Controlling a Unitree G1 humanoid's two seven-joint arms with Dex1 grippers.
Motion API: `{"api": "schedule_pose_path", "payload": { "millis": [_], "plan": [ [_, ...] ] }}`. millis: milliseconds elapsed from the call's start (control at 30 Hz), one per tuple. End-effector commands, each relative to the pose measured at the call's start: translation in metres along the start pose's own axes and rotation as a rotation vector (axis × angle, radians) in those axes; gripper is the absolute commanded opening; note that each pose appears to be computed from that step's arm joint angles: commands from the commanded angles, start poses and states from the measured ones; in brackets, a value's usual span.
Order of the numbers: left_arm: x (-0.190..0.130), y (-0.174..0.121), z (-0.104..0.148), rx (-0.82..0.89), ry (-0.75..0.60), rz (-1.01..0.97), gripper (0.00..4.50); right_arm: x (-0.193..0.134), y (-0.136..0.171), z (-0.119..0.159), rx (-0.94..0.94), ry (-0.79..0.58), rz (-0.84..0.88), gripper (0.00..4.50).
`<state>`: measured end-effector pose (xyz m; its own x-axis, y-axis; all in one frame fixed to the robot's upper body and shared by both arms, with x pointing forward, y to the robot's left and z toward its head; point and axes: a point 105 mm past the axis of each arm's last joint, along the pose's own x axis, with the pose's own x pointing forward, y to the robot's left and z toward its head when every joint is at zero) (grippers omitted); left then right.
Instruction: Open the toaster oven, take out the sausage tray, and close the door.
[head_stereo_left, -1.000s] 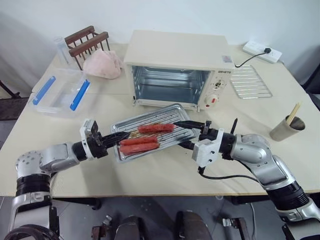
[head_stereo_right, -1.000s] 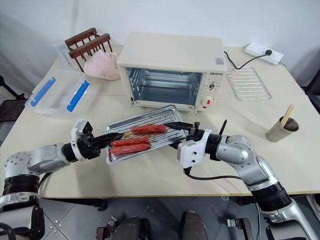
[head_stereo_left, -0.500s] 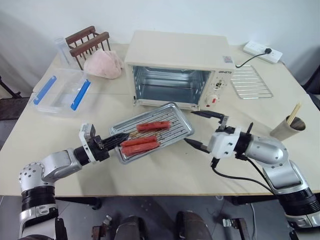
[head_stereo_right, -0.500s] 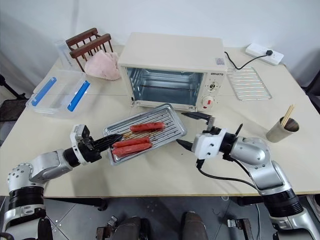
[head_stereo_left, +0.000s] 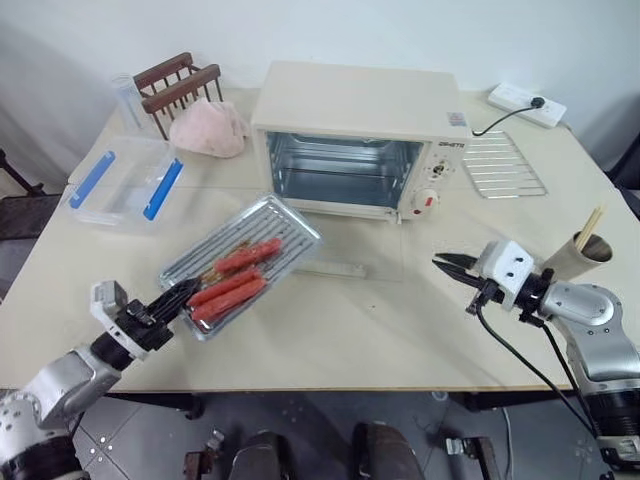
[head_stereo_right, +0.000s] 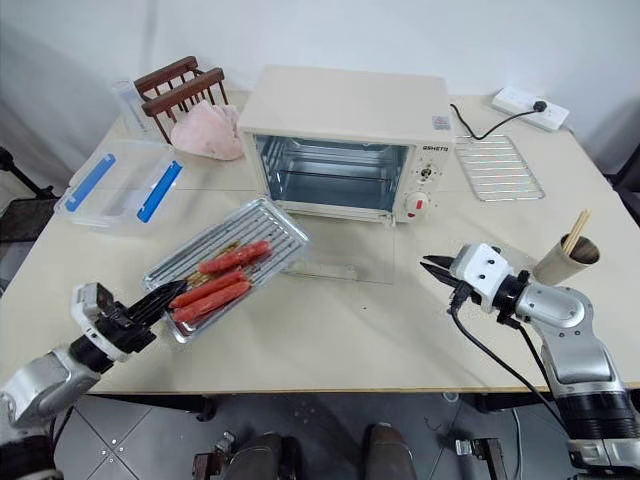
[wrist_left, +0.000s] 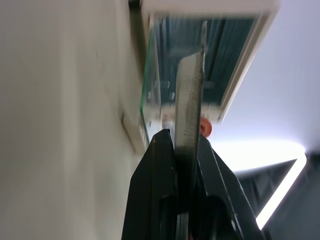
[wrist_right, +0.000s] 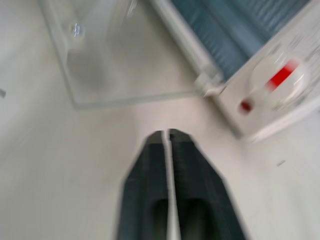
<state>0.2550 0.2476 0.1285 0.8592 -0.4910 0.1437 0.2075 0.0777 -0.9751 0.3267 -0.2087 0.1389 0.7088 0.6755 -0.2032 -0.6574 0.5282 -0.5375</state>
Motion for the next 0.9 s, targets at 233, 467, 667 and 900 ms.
{"api": "schedule_pose_path", "payload": {
  "millis": [233,467,667,900],
  "plan": [
    [-0.051,-0.019,0.027,-0.011,-0.563,-0.089,0.00,0.023,0.007,-0.018,0.157,0.041,0.016,0.02],
    [-0.065,-0.013,0.040,-0.097,-0.763,-0.029,0.00,0.048,0.016,-0.019,0.209,-0.014,0.034,0.02],
    [-0.062,-0.007,0.036,-0.087,-0.706,-0.012,0.00,0.053,0.013,0.011,0.192,-0.208,0.042,0.02],
    [-0.063,-0.002,0.035,-0.074,-0.648,-0.003,0.00,0.037,0.001,0.044,0.196,-0.404,0.000,0.02]
  ]
}}
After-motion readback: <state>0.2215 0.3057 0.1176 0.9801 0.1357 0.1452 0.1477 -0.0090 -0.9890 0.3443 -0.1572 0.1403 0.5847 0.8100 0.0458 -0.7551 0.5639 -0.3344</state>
